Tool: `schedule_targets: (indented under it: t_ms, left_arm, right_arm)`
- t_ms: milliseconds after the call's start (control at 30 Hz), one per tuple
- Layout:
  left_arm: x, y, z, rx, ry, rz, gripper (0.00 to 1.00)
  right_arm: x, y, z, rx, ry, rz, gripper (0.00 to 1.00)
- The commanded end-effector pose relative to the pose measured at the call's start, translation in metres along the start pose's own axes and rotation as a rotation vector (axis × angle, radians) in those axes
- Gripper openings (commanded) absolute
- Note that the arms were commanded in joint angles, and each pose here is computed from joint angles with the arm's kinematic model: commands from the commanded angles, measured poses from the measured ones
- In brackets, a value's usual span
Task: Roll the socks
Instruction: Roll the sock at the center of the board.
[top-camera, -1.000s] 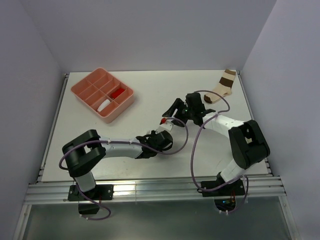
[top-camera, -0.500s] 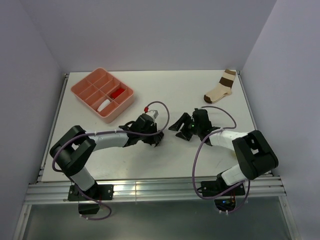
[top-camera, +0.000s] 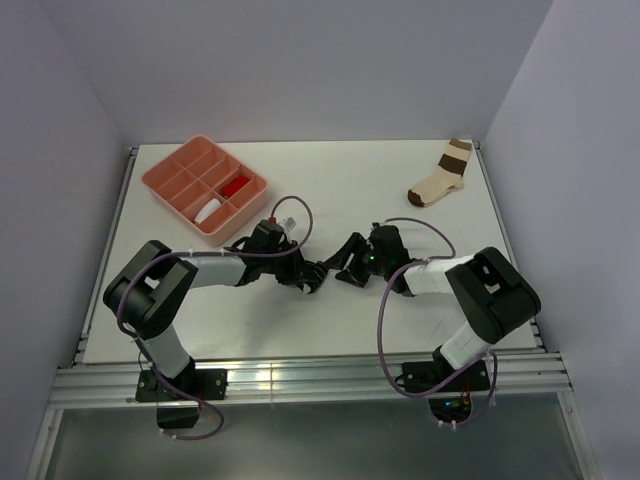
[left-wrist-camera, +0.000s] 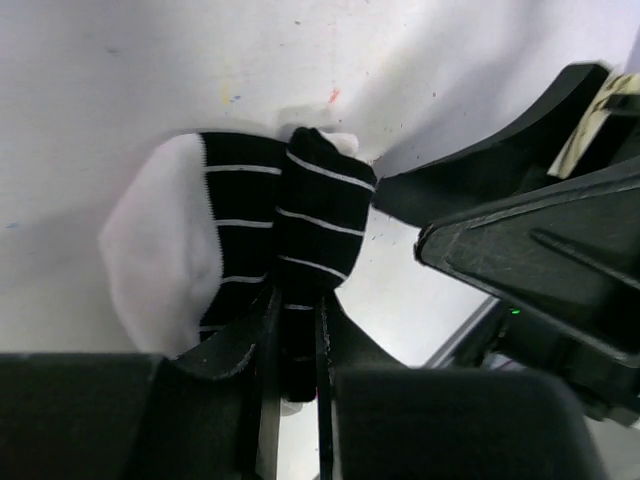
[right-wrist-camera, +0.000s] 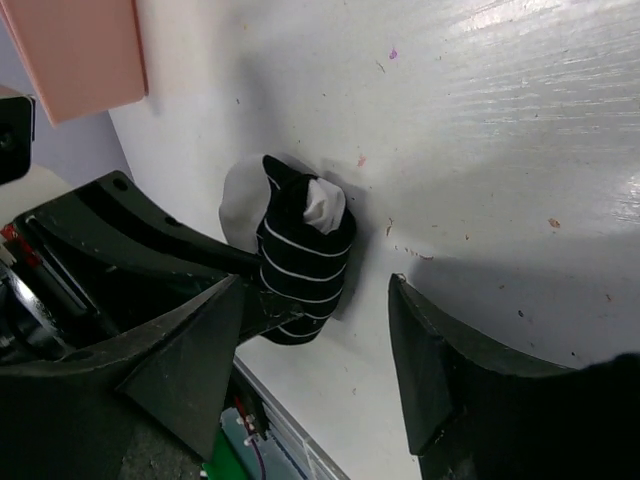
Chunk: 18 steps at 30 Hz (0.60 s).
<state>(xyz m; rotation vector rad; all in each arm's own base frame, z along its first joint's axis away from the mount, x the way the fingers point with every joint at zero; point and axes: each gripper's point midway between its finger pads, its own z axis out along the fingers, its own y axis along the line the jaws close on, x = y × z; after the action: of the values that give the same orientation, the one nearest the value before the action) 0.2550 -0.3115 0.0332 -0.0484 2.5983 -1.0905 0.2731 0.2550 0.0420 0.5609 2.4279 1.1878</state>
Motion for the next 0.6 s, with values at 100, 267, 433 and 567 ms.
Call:
schedule_targets:
  t_ms: [100, 267, 433, 567]
  left_arm:
    - [0.010, 0.021, 0.000, 0.003, 0.040, -0.162, 0.01]
    - [0.016, 0.027, 0.002, 0.012, 0.065, -0.223, 0.01]
    - [0.019, 0.029, 0.003, 0.015, 0.075, -0.230, 0.01]
    - [0.020, 0.027, 0.003, 0.026, 0.078, -0.228, 0.01]
  right_arm:
    - [0.009, 0.003, 0.009, -0.022, 0.021, -0.005, 0.66]
    - [0.015, -0.003, 0.017, -0.015, 0.047, 0.003, 0.65]
    - [0.017, -0.010, 0.026, 0.002, 0.063, -0.004, 0.64]
    - [0.020, -0.010, 0.033, 0.008, 0.082, -0.018, 0.59]
